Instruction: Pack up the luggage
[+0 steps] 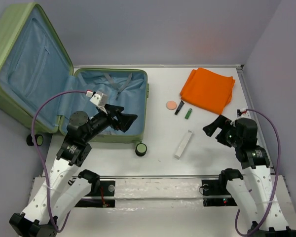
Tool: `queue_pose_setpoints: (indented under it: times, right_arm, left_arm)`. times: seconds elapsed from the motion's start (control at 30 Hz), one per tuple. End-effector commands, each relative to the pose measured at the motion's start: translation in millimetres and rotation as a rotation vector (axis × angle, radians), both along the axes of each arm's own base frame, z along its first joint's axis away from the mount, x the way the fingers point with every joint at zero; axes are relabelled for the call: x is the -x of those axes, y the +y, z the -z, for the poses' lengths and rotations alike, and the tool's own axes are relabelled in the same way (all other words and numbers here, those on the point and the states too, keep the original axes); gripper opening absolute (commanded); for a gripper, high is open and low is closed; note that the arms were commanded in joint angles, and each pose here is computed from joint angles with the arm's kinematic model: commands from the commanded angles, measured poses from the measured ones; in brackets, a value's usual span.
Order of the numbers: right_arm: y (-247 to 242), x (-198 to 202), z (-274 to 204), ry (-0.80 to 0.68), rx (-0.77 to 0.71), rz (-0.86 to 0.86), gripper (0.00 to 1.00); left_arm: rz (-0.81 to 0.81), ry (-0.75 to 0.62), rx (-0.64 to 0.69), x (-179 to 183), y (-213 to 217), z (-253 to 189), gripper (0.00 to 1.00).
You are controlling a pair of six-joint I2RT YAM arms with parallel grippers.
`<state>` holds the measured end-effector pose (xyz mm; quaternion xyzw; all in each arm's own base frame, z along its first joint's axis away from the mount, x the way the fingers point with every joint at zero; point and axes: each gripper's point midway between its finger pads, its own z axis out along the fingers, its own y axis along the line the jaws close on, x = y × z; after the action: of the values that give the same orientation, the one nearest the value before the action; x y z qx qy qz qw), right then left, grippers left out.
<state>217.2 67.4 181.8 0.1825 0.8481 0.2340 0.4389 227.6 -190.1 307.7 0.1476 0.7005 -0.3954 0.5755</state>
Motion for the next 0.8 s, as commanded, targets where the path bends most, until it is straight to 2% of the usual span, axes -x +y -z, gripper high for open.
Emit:
queue_pose_setpoints:
  times: [0.0, 0.1, 0.3, 0.43, 0.63, 0.77]
  right_arm:
    - [-2, 10, 8, 0.092, -0.045, 0.055, 1.0]
    - [-1, 11, 29, 0.205, -0.05, 0.072, 1.0]
    - [2, 0, 54, 0.289, -0.055, 0.08, 1.0]
    - [33, -4, 77, 0.344, -0.046, 0.004, 1.0]
    - [76, -17, 101, 0.385, 0.042, -0.089, 1.0]
    - [92, -25, 118, 0.407, 0.156, -0.11, 0.99]
  left_arm:
    - [0.017, -0.108, 0.018, 12, 3, -28, 0.99]
    - [0.024, -0.126, 0.032, 18, 5, -33, 0.99]
    - [0.029, -0.136, 0.035, 23, 6, -35, 0.99]
    - [0.017, -0.142, 0.028, 23, 7, -36, 0.99]
    - [0.024, -0.135, 0.027, 23, 5, -34, 0.99]
    - [0.021, -0.134, 0.026, 22, 6, -33, 0.99]
